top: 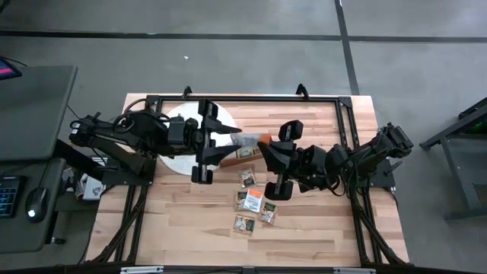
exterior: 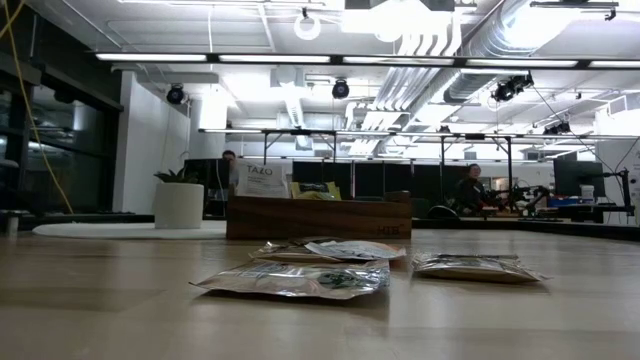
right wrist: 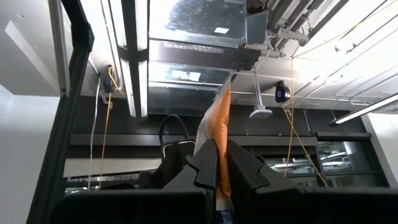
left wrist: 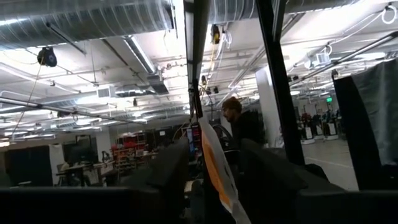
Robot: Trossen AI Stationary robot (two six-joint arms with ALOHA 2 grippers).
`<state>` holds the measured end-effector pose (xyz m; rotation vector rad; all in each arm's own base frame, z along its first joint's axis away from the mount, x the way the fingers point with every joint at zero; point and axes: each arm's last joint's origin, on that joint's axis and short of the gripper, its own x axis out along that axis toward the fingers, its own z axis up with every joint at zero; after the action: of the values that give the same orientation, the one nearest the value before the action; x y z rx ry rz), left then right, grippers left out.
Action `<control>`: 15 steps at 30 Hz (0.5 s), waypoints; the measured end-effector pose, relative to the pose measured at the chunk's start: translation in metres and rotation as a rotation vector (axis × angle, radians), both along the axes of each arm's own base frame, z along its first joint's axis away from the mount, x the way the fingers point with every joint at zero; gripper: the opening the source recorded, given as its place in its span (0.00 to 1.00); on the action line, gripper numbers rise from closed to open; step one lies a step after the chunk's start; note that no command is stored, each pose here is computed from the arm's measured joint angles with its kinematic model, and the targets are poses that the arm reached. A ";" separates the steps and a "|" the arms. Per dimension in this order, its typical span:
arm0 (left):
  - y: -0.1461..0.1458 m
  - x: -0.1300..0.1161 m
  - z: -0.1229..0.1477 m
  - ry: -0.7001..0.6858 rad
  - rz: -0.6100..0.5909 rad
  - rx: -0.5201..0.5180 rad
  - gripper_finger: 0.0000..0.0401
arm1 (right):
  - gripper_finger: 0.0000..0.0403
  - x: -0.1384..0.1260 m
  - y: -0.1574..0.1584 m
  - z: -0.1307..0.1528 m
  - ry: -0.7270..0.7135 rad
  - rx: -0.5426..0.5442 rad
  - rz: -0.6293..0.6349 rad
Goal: Pick & Place Tea
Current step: Put the white tea bag into the left section of the wooden organizer
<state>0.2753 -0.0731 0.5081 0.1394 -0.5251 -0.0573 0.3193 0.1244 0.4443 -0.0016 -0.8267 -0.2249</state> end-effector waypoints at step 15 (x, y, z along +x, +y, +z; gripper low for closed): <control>0.000 0.000 -0.001 0.005 0.009 0.007 0.00 | 0.04 0.000 0.001 0.000 0.007 -0.002 0.000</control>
<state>0.2756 -0.0731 0.5074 0.1487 -0.5189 -0.0508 0.3192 0.1258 0.4439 -0.0044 -0.8198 -0.2237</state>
